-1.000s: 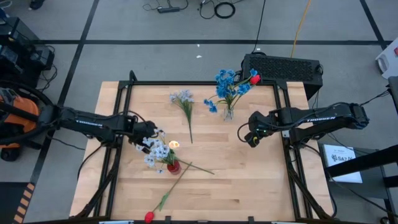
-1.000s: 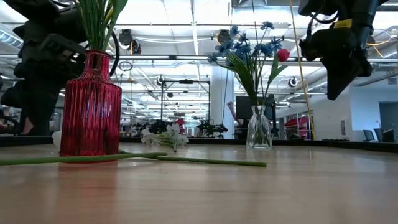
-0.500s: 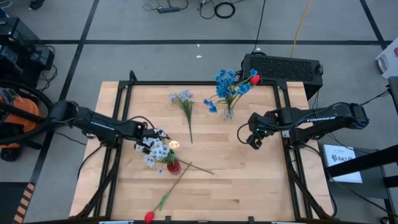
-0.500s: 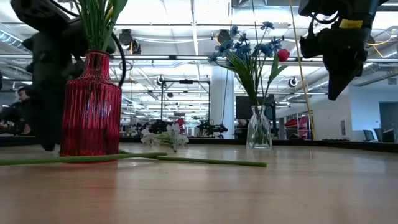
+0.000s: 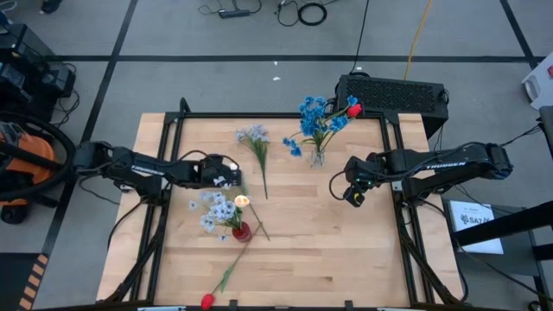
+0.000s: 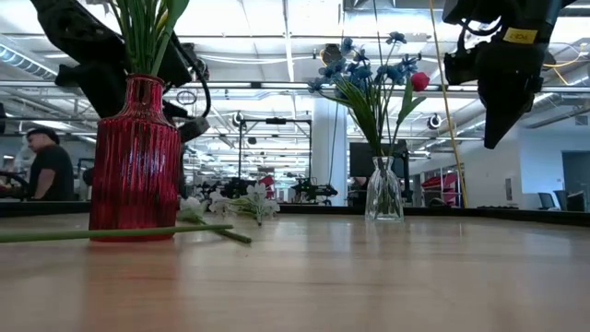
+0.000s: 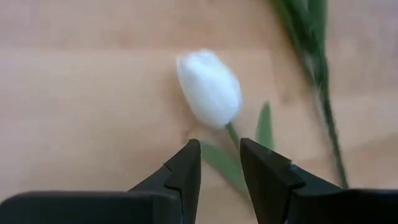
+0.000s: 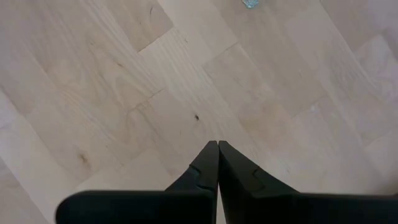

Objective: Sort flowers into vase by color
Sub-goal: Put the bottom white flower into the red vase

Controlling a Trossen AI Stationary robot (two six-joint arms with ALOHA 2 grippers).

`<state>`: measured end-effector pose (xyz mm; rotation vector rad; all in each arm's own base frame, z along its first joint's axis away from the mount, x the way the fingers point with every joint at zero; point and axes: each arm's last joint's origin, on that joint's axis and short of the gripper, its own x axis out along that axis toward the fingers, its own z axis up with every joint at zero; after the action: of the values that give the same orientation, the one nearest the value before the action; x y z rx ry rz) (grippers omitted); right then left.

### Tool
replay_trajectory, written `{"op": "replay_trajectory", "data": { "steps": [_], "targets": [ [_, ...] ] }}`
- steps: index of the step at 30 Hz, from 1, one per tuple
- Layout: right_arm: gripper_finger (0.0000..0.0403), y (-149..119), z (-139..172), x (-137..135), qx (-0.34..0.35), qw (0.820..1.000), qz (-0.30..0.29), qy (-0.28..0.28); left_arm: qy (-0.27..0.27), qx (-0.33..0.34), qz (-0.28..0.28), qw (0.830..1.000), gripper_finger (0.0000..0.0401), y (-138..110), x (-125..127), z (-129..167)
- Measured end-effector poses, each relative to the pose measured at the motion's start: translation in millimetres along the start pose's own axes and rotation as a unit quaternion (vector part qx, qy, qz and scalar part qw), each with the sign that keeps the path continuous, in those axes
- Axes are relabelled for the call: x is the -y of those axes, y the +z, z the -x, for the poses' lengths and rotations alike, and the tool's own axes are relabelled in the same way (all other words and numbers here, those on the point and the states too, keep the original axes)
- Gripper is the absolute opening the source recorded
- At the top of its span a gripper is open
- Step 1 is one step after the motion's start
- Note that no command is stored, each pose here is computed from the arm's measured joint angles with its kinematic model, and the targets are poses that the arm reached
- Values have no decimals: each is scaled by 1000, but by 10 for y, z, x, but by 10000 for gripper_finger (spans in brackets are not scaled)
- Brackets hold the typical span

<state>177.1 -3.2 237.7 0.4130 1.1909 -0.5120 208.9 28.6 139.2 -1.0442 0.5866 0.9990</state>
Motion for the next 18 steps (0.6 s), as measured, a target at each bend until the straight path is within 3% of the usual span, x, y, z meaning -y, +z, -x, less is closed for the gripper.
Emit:
{"op": "replay_trajectory", "data": {
  "steps": [8,18],
  "targets": [
    [0,8,0,10,13,1000,0,-18,-4,114,17,993,120,240,-11,132],
    [0,11,0,12,17,1000,5,-23,-75,17,50,996,120,324,18,216]
  ]
}}
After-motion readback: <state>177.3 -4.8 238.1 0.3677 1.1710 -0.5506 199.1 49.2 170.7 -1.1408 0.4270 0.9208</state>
